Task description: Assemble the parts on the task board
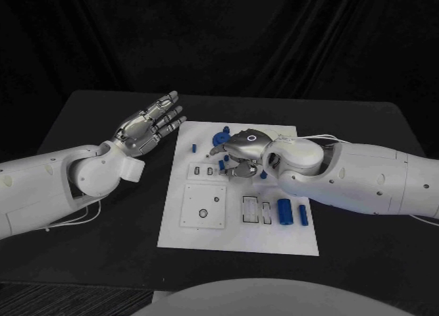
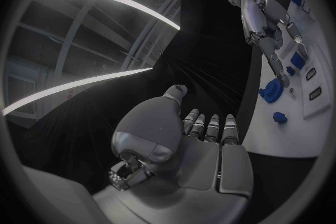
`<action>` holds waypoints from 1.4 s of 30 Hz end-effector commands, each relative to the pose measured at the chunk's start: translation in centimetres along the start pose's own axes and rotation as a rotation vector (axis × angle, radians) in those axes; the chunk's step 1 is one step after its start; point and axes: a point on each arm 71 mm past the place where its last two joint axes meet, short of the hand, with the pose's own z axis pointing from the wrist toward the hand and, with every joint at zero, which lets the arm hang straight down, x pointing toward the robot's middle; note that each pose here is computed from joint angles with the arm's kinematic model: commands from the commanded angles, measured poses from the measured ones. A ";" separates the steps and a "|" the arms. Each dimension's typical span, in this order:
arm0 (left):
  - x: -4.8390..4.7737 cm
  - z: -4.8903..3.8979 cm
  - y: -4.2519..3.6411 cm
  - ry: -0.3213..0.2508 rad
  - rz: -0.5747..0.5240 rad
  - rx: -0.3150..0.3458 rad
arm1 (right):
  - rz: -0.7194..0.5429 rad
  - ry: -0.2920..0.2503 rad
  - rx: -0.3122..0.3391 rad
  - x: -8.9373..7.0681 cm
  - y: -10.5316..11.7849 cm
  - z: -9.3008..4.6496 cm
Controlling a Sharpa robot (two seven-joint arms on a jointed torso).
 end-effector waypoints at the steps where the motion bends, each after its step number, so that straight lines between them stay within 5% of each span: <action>1: 0.09 -0.06 -0.08 0.016 -0.001 0.009 | -0.001 -0.022 -0.001 0.1 0.0 -0.2; 12: -0.09 -0.56 -0.38 -0.005 0.014 0.028 | 0.014 -0.181 -0.059 -1.7 -0.1 -1.6; 22: -0.31 -1.27 -1.35 -0.052 0.187 0.127 | 0.061 -0.378 -0.066 -7.7 -2.0 -5.0; 25: -0.37 -1.42 -1.52 -0.071 0.245 0.141 | 0.077 -0.393 -0.047 -8.8 -2.7 -5.9; 31: -0.62 -1.97 -2.26 -0.152 0.529 0.174 | 0.169 -0.376 0.038 -10.7 -5.2 -8.2; 37: 0.06 -1.12 -5.63 -0.141 0.897 0.257 | 0.228 -0.340 0.116 -10.7 -7.0 -9.8; 42: 0.93 0.22 -8.61 -0.088 1.192 0.251 | 0.242 -0.299 0.162 -10.4 -7.9 -10.4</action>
